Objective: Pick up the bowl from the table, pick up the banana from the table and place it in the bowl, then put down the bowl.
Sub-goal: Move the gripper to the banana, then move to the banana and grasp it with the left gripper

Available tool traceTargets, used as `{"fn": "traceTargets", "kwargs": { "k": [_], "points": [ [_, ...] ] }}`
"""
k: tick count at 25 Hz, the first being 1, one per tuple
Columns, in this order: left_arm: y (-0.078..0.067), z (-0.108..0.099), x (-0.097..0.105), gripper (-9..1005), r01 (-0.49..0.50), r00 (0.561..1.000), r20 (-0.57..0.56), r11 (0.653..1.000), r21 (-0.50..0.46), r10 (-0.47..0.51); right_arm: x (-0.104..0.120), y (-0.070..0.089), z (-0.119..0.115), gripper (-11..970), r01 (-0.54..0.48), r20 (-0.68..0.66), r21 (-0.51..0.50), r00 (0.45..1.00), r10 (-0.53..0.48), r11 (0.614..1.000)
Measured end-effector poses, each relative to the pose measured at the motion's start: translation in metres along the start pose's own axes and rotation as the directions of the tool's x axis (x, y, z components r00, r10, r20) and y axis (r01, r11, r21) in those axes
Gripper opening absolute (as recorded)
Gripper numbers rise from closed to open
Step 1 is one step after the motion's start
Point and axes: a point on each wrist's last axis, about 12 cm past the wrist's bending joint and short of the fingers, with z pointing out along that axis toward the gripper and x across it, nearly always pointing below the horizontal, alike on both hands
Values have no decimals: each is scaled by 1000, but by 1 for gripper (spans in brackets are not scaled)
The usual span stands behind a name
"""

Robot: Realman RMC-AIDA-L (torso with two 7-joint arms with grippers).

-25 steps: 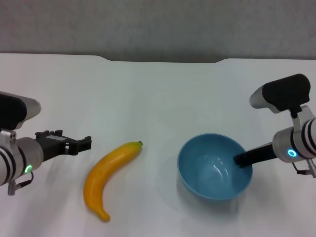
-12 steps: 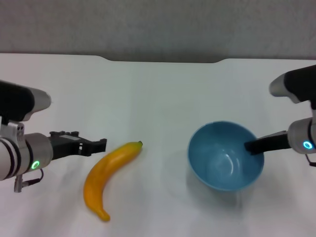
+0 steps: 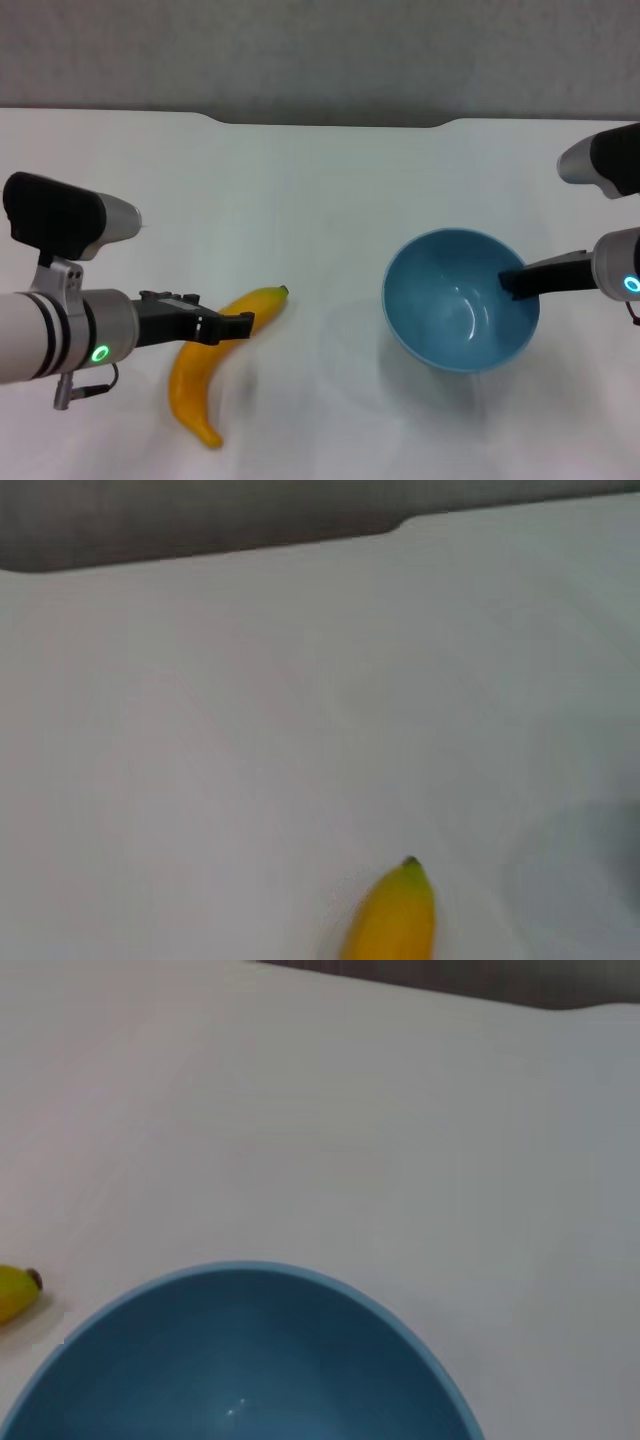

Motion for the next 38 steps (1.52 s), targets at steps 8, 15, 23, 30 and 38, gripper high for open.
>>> {"fn": "traceTargets", "kwargs": {
  "k": [8,15,23,30,38],
  "points": [
    [-7,11,4,882,-9,999,-41,1000,21,10,-6,2,-5,32,21,24,7,999,-21,1000],
    [-4,19,4,885,-37,997,-71,999,4,37,-8,4,-5,32,30,28,4,999,-30,1000],
    [-1,21,5,885,-26,997,-77,1000,-12,25,-7,6,-5,32,33,23,-1,999,-33,999],
    [4,24,11,885,-22,994,-103,999,-28,19,-7,6,-6,32,34,23,-3,999,-34,999],
    [10,27,14,886,-29,994,-107,998,-56,23,-7,7,-6,32,33,22,-6,999,-33,999]
  ]
}}
